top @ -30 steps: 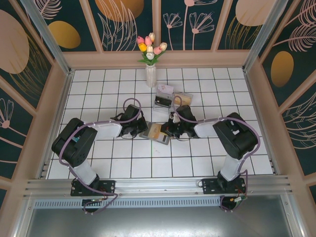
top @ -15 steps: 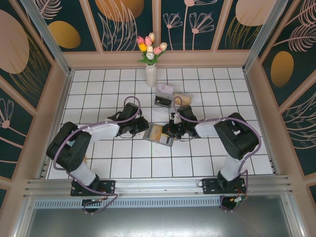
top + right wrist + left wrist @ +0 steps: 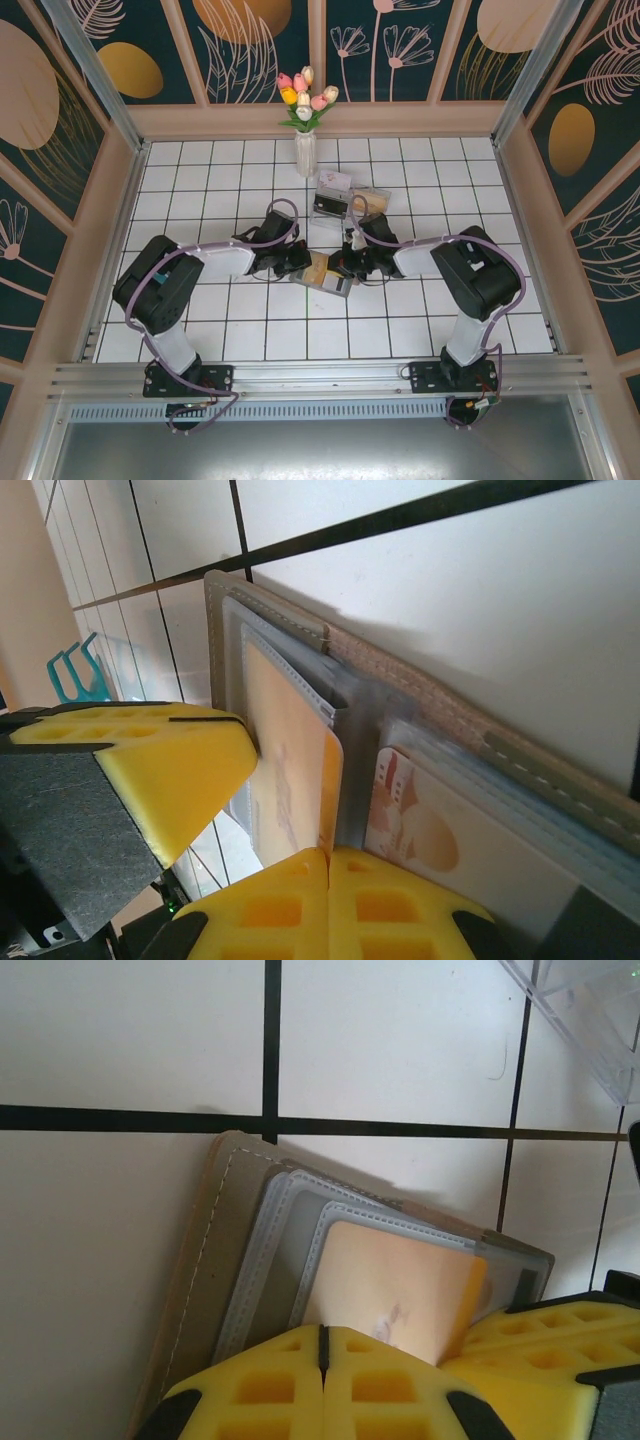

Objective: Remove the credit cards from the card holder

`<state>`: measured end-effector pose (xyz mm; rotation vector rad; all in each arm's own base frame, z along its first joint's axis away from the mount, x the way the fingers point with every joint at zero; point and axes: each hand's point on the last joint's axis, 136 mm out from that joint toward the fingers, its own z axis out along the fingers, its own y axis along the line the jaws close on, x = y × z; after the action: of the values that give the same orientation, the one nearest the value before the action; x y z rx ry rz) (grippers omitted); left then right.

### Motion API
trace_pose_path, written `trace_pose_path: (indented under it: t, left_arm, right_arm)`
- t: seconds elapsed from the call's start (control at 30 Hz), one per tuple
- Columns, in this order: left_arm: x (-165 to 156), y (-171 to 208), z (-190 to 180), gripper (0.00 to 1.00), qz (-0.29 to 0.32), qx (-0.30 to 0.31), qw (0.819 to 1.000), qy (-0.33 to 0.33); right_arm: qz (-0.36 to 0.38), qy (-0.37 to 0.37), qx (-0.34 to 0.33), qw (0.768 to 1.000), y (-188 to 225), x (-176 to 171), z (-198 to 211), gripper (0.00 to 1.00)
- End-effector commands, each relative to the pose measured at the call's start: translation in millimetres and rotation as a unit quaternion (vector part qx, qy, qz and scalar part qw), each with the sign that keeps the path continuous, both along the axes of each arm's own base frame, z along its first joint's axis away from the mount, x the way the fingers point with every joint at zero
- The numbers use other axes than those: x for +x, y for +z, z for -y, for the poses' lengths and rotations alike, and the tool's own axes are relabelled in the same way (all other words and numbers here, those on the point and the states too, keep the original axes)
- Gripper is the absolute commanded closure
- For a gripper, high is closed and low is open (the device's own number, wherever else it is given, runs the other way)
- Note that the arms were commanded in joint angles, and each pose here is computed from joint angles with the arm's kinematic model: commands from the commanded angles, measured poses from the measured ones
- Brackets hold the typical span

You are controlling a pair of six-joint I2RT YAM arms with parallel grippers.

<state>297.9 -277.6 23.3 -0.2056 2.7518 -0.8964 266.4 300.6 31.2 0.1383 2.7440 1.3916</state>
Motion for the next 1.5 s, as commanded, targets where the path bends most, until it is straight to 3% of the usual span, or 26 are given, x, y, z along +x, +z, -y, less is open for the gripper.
trace_pose_path:
  t: [0.0,0.17,0.43,0.8,1.07,1.3,1.47]
  left_arm:
    - [-12.6,-33.6,-29.3,1.0,-0.042,0.08,0.995,0.03]
    - [-26.5,-45.4,-50.1,1.0,-0.061,0.116,0.99,0.052]
    - [-27.2,-40.9,-56.7,1.0,-0.057,0.118,0.989,0.064]
    - [-26.4,-42.7,-51.6,1.0,-0.061,0.11,0.99,0.057]
    - [-11.3,-22.7,-31.7,1.0,-0.038,0.076,0.996,0.036]
    - [17.7,29.5,-0.6,0.78,0.012,-0.003,1.0,0.016]
    - [31.3,69.8,10.0,0.51,0.05,-0.06,0.997,0.001]
  right_arm:
    - [-0.004,0.011,-0.007,1.0,-3.8,-1.4,1.2,1.0]
    - [-0.005,0.007,-0.01,1.0,-4.6,-2.3,7.9,1.0]
    - [-0.007,0.006,-0.015,1.0,-7.8,-7.8,14.5,1.0]
    - [-0.002,0.015,-0.021,1.0,1.0,-16.8,20.1,1.0]
    - [0.022,0.002,-0.007,1.0,20.4,-12.5,41.5,1.0]
    - [0.061,0.005,0.024,0.998,47.6,-4.1,46.3,1.0]
    - [0.088,0.01,0.05,0.995,69.4,1.1,47.8,1.0]
